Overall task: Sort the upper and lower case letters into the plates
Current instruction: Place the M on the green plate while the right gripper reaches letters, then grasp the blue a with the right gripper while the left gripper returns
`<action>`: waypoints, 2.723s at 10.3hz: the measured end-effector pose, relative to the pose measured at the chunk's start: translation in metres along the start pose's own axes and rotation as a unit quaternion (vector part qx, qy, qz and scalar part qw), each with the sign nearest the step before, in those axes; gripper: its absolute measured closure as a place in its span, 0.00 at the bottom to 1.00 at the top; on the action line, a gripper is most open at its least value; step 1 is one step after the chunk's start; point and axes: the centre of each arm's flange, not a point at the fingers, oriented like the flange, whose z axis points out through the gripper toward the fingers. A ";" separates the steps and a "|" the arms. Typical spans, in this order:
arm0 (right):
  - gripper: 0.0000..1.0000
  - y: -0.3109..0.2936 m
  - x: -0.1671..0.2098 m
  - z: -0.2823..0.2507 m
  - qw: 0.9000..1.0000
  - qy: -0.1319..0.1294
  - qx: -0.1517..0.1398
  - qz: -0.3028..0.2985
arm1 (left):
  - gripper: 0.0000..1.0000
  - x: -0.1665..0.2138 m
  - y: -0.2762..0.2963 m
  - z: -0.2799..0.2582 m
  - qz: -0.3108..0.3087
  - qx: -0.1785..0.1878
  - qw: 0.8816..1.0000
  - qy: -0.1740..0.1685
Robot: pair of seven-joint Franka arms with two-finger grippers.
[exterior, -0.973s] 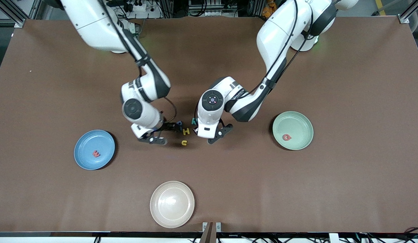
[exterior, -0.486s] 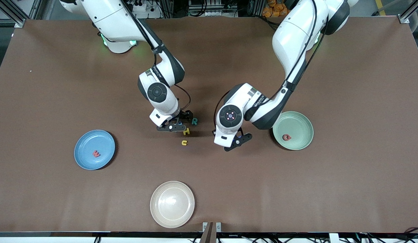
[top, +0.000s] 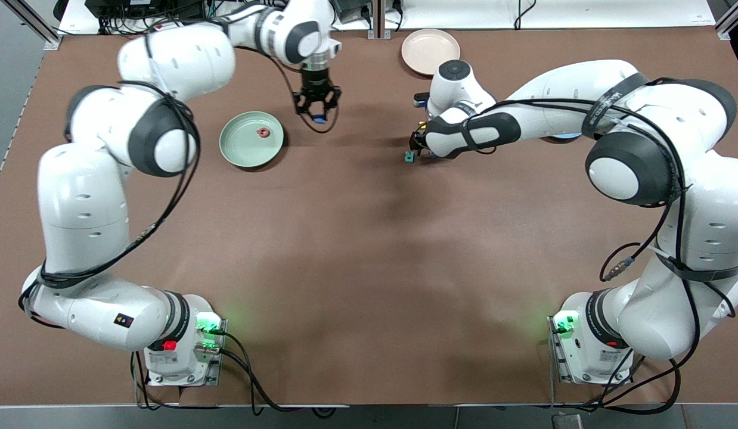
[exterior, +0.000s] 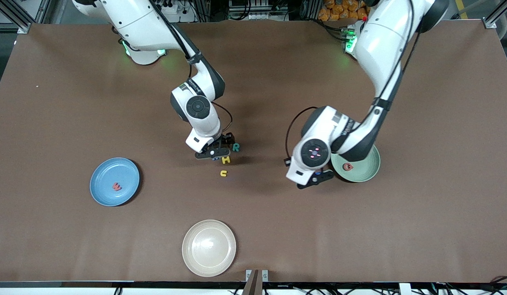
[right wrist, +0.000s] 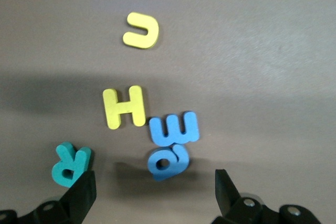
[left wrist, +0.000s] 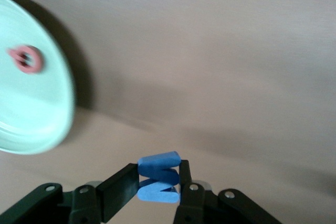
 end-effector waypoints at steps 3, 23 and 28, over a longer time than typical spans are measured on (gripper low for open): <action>0.00 -0.001 -0.003 0.006 1.000 0.007 -0.011 -0.019 | 0.63 0.038 -0.102 0.009 0.073 0.016 0.997 -0.012; 0.42 0.001 0.000 0.012 0.997 0.042 -0.025 -0.061 | 0.00 -0.037 -0.022 0.038 0.041 -0.030 0.998 0.038; 0.63 0.002 0.001 0.007 0.997 0.043 -0.026 -0.060 | 0.00 -0.076 0.050 0.033 -0.008 -0.050 0.998 0.050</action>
